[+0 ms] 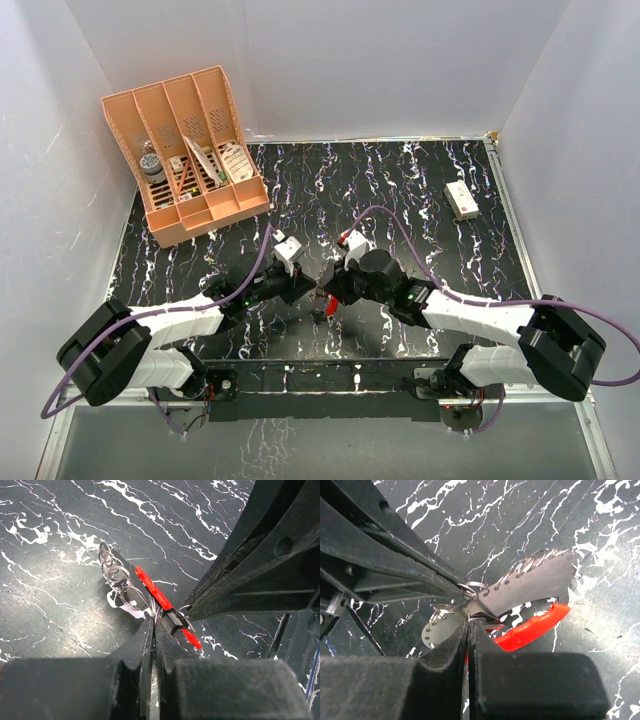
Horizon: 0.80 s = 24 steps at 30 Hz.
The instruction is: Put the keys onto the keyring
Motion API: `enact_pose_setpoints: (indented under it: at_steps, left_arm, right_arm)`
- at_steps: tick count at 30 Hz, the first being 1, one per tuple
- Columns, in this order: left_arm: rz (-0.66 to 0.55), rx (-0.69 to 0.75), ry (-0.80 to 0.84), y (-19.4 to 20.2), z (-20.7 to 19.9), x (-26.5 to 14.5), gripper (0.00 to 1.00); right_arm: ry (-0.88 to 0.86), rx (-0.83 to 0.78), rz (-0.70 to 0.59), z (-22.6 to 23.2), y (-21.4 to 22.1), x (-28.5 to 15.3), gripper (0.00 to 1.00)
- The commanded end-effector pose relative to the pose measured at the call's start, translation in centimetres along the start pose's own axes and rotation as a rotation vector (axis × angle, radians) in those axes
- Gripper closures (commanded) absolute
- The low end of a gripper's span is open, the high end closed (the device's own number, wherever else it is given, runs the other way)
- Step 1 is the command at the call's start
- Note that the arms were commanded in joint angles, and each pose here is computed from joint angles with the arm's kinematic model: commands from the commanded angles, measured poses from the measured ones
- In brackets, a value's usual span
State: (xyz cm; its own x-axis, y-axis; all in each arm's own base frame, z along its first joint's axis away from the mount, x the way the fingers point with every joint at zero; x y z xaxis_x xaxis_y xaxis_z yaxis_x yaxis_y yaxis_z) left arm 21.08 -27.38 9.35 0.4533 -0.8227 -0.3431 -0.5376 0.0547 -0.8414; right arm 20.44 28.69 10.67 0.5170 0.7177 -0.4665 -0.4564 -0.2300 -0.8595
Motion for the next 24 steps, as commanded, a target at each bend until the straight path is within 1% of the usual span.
enact_pose_setpoints:
  at_steps: [1, 24]
  left_arm:
    - [-0.036, 0.035, 0.014, -0.98, -0.62, -0.08, 1.00]
    - [-0.029, 0.058, 0.026, -1.22, -1.21, 0.26, 1.00]
  right_arm:
    - [-0.028, -0.010, -0.142, 0.91, -5.16, 0.04, 1.00]
    - [-0.053, -0.012, -0.129, 1.12, -5.41, 0.78, 1.00]
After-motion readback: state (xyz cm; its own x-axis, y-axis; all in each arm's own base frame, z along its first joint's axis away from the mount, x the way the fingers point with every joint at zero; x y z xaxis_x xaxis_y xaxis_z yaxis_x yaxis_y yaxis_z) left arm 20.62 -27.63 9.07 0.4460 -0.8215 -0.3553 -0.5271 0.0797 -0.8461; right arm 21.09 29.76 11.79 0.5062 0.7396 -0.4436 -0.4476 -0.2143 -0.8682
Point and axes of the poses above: each gripper's point midway between its finger pads, its own x axis out along the fingers, its own z axis along the line the jaws close on, y = z × x, the point moved 1 cm from there along -x, back along the fingers, and after that the axes turned 9 degrees about -x, right-handed, at the moved point
